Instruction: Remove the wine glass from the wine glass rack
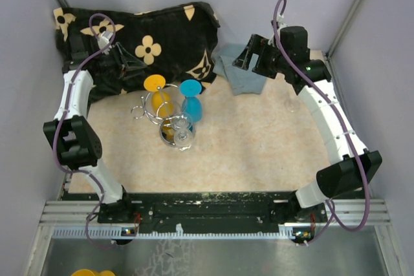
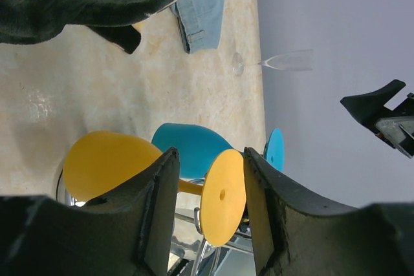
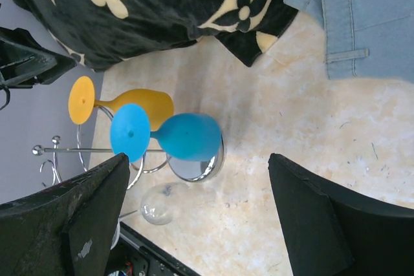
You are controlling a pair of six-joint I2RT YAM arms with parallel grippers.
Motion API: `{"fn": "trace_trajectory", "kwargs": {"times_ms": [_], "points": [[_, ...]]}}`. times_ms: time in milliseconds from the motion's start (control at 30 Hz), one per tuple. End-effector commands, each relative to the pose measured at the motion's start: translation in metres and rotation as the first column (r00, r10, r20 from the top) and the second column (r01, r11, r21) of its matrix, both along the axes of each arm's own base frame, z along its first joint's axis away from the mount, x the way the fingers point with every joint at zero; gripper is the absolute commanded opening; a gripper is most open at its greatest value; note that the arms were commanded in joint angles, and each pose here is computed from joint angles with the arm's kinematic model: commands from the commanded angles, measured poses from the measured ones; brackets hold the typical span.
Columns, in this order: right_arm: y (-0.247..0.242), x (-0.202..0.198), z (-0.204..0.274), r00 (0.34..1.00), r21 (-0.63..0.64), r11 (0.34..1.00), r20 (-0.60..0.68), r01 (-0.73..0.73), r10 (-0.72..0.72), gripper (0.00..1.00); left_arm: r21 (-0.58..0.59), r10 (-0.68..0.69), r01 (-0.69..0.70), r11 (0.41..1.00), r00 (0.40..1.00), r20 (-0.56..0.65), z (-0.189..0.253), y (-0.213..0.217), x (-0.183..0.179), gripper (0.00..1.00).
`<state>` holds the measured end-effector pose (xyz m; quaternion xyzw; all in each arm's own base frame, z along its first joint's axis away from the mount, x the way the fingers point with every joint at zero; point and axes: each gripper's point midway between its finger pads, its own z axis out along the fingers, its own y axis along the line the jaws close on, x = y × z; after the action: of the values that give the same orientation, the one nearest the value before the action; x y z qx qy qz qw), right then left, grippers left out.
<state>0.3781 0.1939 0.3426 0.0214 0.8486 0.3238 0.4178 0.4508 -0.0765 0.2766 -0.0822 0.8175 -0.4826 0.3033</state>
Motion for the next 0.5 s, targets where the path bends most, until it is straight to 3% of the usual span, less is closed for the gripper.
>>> {"fn": "trace_trajectory", "kwargs": {"times_ms": [0, 467], "points": [[-0.001, -0.006, 0.031, 0.995, 0.025, 1.0, 0.101, -0.003, 0.0, 0.88, 0.006, -0.062, 0.062, 0.998, 0.998, 0.03, 0.006, -0.003, -0.004, 0.49], [0.0, -0.003, 0.025, 0.995, 0.01, 1.0, 0.1, -0.005, 0.003, 0.89, -0.002, -0.179, 0.179, 0.984, 0.984, 0.009, -0.005, -0.011, -0.019, 0.48]]}}
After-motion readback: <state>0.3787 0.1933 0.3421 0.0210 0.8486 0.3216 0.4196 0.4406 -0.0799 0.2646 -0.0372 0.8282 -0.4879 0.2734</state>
